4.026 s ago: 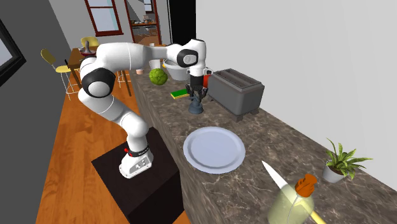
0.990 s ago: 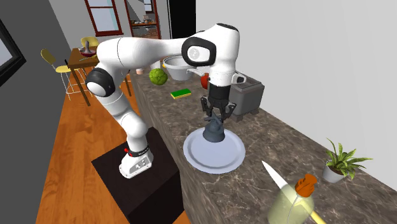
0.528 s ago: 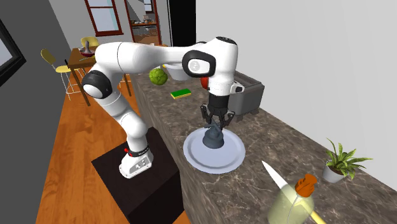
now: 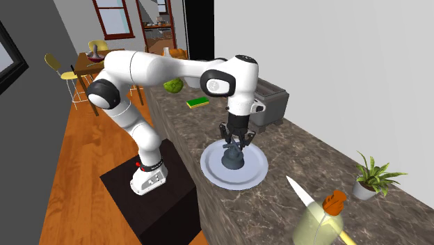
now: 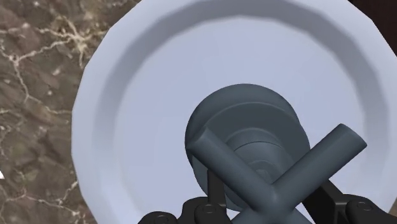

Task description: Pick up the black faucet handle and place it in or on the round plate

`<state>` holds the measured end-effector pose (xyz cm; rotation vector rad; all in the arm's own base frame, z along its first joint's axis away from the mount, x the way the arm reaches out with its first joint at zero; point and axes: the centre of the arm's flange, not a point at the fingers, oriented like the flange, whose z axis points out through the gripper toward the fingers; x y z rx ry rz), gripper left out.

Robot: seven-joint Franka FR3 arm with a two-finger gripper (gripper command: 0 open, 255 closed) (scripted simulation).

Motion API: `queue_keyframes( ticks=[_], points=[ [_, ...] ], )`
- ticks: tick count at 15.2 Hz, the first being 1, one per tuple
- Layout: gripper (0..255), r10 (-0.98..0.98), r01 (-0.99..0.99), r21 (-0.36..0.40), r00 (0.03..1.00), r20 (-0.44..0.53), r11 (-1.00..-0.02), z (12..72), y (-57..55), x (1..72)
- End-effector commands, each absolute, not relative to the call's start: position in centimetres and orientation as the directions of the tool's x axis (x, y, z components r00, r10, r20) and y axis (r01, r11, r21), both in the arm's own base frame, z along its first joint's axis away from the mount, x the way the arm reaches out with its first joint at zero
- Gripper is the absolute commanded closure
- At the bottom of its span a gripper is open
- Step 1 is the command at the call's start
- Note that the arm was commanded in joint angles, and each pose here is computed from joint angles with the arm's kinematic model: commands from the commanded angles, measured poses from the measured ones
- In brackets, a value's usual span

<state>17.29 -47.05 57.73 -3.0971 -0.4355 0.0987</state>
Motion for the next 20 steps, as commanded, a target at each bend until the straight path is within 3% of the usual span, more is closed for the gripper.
queue_keyframes(
  ticks=[1, 8, 9, 14, 20],
  points=[
    [255, 0.276, 0.275, -0.020, 0.959, -0.060, -0.961, 57.1, -47.0, 17.3],
    [255, 0.276, 0.275, -0.020, 0.959, -0.060, -0.961, 57.1, -47.0, 17.3],
    [0, 0.276, 0.275, -0.020, 0.959, -0.060, -0.961, 57.1, -47.1, 17.3],
    [0, 0.276, 0.275, -0.020, 0.959, -0.060, -0.961, 57.1, -47.0, 17.3],
    [0, 0.276, 0.275, -0.020, 0.959, -0.060, -0.961, 62.1, -47.0, 17.6]
  ],
)
